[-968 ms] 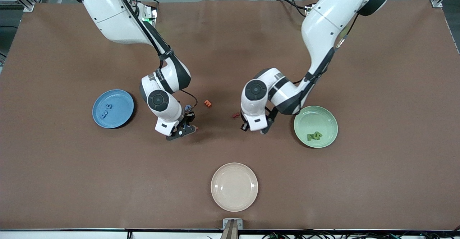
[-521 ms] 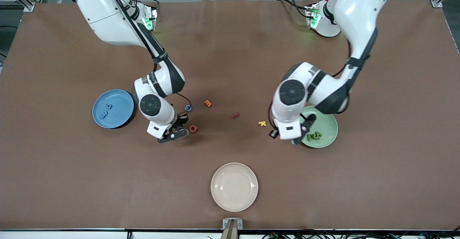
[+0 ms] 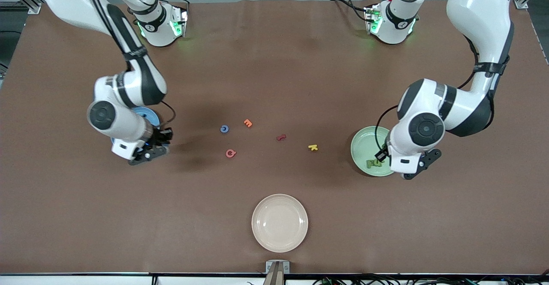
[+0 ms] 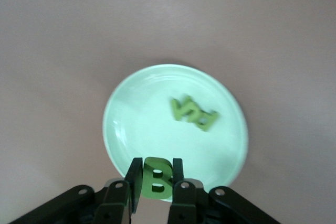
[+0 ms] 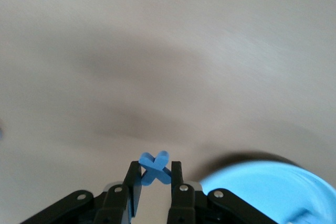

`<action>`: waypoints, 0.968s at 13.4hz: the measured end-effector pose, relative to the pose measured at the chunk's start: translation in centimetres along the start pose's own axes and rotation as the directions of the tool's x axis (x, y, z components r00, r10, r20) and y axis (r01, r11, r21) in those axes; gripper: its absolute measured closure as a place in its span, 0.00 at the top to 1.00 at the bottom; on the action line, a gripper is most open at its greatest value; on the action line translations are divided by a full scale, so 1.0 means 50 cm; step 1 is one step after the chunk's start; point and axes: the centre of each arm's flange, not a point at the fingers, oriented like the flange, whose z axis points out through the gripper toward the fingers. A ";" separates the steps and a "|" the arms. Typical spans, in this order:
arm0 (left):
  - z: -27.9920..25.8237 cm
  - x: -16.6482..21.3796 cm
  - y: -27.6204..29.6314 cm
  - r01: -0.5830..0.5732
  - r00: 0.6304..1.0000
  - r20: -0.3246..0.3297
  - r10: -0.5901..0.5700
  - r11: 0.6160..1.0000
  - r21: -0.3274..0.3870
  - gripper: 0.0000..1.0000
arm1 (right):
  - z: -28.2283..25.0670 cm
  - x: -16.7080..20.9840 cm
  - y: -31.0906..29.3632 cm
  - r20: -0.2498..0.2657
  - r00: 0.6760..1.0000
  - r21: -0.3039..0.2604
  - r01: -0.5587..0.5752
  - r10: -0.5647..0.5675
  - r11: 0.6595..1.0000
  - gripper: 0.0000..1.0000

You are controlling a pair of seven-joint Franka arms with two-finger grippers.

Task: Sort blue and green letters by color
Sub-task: 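Drop B on the green plate while the right gripper drops x on blue plate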

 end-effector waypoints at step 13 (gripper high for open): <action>0.146 0.026 0.008 -0.014 1.000 0.011 0.015 0.994 -0.110 0.26 | 0.141 -0.227 0.154 0.016 0.998 0.023 0.062 -0.062 0.998 0.26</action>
